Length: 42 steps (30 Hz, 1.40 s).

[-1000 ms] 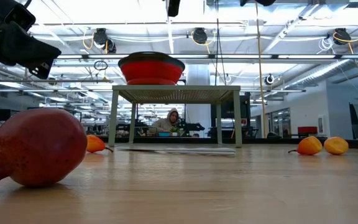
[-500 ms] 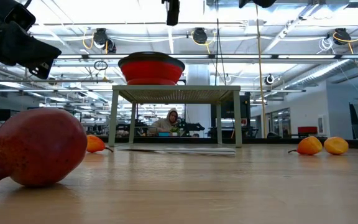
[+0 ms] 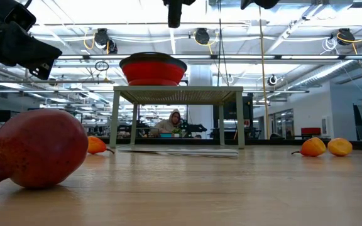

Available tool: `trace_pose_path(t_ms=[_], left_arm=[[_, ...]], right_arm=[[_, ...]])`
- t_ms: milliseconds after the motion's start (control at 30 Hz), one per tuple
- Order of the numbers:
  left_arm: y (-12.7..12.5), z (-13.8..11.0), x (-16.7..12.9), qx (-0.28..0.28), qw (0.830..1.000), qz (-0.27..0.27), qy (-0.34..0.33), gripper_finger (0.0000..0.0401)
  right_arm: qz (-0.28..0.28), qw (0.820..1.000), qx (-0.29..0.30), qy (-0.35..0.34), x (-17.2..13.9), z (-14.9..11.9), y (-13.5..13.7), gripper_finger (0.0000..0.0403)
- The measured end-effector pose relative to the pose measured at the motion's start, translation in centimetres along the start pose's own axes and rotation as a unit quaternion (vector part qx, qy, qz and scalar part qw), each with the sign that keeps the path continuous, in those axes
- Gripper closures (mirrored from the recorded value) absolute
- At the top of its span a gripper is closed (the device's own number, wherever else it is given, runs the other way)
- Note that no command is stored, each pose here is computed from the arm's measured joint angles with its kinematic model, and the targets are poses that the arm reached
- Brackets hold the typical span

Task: Pick & Place Fruit
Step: Put the tangerine into the red strainer bowl

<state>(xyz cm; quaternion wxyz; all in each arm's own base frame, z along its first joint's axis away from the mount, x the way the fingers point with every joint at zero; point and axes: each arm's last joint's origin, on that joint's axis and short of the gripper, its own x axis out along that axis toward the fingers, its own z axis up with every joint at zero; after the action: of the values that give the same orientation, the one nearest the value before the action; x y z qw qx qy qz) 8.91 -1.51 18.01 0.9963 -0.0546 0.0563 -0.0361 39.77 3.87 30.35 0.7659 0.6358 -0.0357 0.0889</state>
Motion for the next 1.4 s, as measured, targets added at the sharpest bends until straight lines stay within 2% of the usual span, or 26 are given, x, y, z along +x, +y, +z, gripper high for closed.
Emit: trace_pose_path(t_ms=[333, 533, 733, 1000, 1167, 1400], left_arm=[[0.0, 0.0, 0.0, -0.003, 1.0, 0.0, 0.0, 0.038], [0.0, 0.0, 0.0, -0.003, 1.0, 0.0, 0.0, 0.038], [0.0, 0.0, 0.0, -0.005, 1.0, 0.0, 0.0, 0.038], [0.0, 0.0, 0.0, -0.031, 1.0, 0.0, -0.001, 0.038], [0.0, 0.3, 0.0, -0.04, 0.999, -0.002, -0.017, 0.038], [0.0, 0.7, 0.0, -0.055, 0.998, 0.005, -0.038, 0.038]], right_arm=[[-0.003, 1.0, 0.004, 0.005, 0.0, 0.0, -0.1, 0.0245], [0.018, 0.994, -0.076, 0.08, 0.0, -0.4, 0.0, 0.0245], [0.045, 0.979, -0.155, 0.122, -0.1, -0.7, 0.1, 0.0245], [0.165, 0.946, -0.235, 0.148, -0.4, -0.8, 1.9, 0.0245], [0.256, 0.919, -0.254, 0.161, -1.0, -0.7, 3.4, 0.0245], [0.34, 0.882, -0.26, 0.196, -1.8, -0.9, 4.7, 0.0245]])
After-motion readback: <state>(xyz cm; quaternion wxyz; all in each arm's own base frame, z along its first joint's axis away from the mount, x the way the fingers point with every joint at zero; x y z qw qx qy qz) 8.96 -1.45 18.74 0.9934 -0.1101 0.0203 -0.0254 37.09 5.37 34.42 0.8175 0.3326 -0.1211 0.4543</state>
